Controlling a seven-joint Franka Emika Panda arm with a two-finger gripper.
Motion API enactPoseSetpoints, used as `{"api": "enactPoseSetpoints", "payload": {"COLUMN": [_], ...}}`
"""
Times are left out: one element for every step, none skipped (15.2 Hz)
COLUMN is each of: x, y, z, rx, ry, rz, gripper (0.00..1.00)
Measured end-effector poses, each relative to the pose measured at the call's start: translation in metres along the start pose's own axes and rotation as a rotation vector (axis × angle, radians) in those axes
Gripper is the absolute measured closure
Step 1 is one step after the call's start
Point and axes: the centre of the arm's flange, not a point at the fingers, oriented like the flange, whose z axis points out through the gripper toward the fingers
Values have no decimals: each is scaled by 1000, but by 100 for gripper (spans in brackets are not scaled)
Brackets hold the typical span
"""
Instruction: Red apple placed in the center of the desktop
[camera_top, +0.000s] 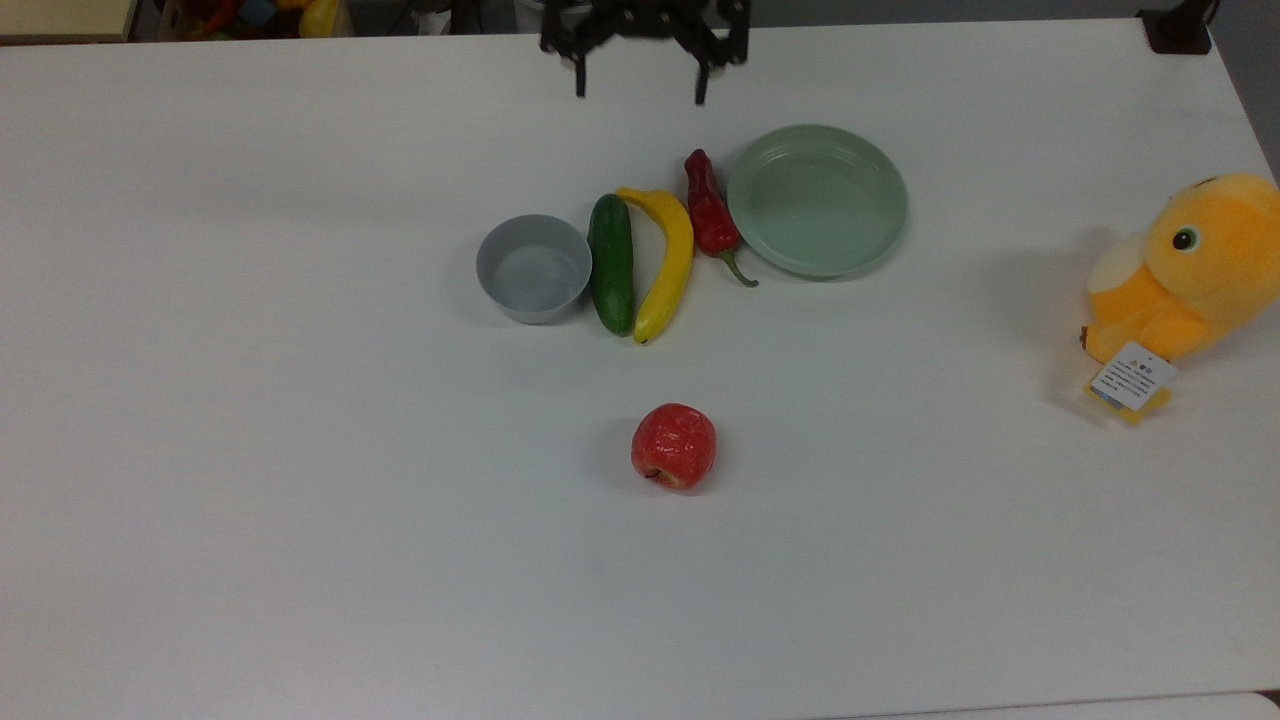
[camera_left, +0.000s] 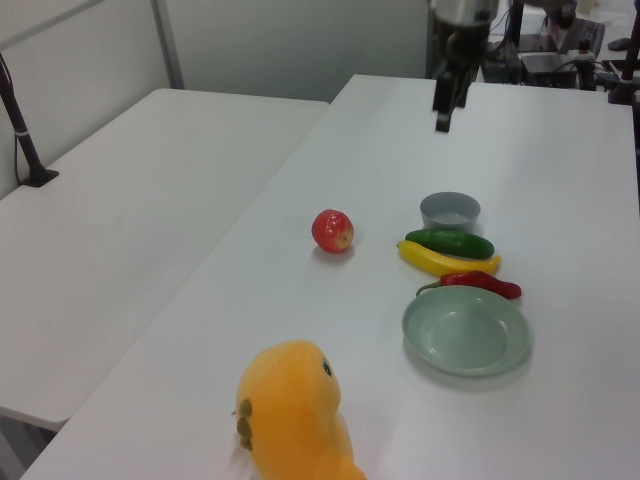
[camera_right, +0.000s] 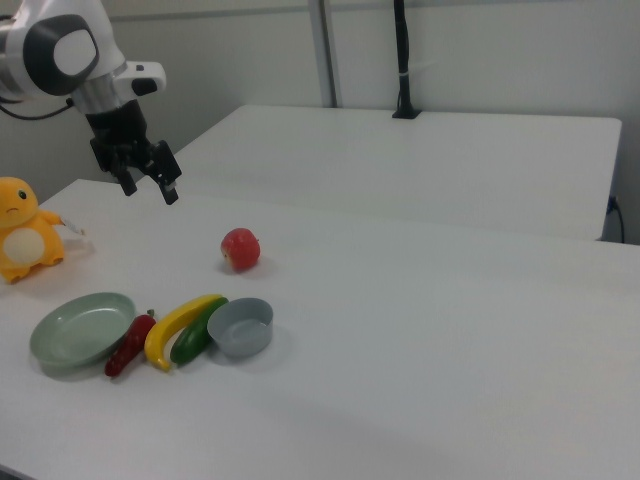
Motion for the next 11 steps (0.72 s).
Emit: {"api": "enactPoseSetpoints", "payload": {"x": [-3,-4,-3,-1,2,4,4,5,6,6,7], "y": [12,23,31,36,38,39,39,41,44,47,49], "z": [-6,-7,-5,-4,-3,-2,-1,0,0,1,2], "rx": [18,32,38,44,49,51,52,51,50,50,49], "ry": [0,-3,-4,4,17,24,26,26,26,26,26], "rz": [17,31,39,46,52,54,55,59,64,68,71], "gripper": [0,0,0,0,0,0,0,0,0,0,0]}}
